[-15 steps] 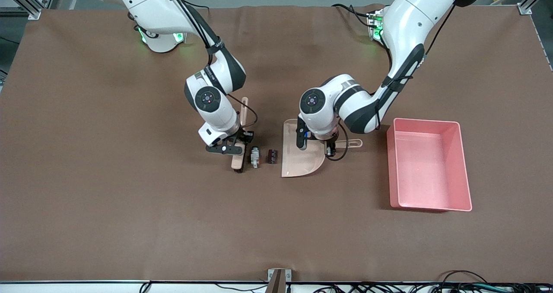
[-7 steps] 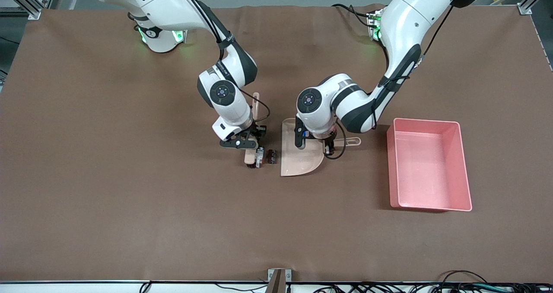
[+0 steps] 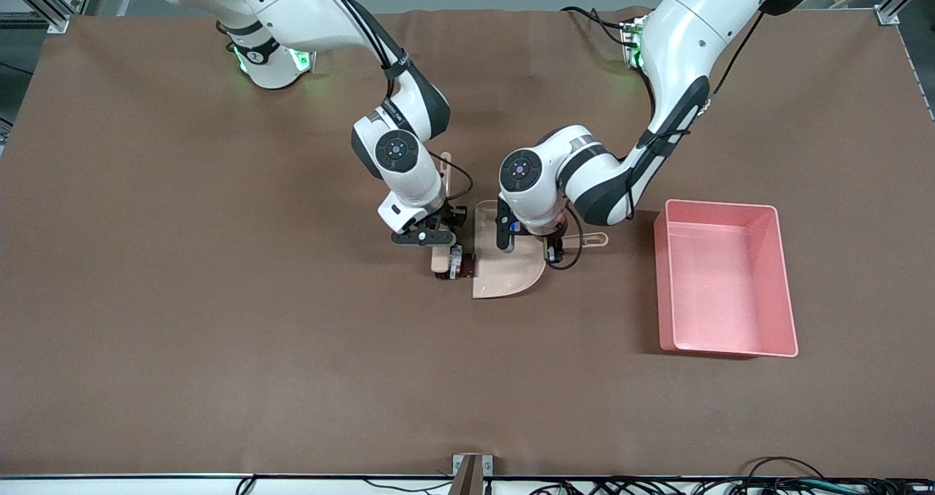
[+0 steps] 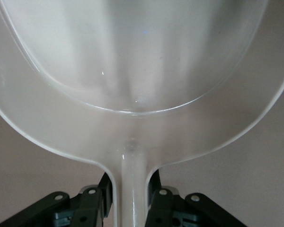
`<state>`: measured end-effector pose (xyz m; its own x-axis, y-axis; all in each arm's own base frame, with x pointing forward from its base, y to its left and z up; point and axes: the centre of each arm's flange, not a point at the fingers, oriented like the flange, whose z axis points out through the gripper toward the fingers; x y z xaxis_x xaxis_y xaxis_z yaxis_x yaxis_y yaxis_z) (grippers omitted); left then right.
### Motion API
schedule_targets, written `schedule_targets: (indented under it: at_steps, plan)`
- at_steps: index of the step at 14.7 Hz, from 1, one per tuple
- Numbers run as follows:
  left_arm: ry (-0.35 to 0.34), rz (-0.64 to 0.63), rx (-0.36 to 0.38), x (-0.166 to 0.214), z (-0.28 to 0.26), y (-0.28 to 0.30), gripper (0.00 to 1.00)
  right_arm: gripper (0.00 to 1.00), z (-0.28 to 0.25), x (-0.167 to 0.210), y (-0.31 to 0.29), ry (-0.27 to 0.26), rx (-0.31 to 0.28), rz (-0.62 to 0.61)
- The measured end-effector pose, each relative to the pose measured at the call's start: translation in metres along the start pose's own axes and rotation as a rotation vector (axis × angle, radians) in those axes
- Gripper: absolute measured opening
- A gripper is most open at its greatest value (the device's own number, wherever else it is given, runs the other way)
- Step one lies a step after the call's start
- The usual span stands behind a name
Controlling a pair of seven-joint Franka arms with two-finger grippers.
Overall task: Clean e-waste and dump in bin
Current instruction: 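Sweep the capacitor and switch into the dustpan with the right gripper's brush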
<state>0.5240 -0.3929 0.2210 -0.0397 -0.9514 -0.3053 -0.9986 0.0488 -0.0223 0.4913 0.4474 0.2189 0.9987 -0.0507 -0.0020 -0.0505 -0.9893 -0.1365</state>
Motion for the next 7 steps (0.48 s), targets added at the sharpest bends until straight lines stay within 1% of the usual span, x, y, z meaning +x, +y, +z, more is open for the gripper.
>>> schedule_targets:
  at_steps: [7]
  plan:
    - [-0.009, 0.000, -0.003, 0.003, -0.001, 0.003, 0.33, 0.43, -0.003, -0.019, -0.043, 0.017, 0.028, -0.068]
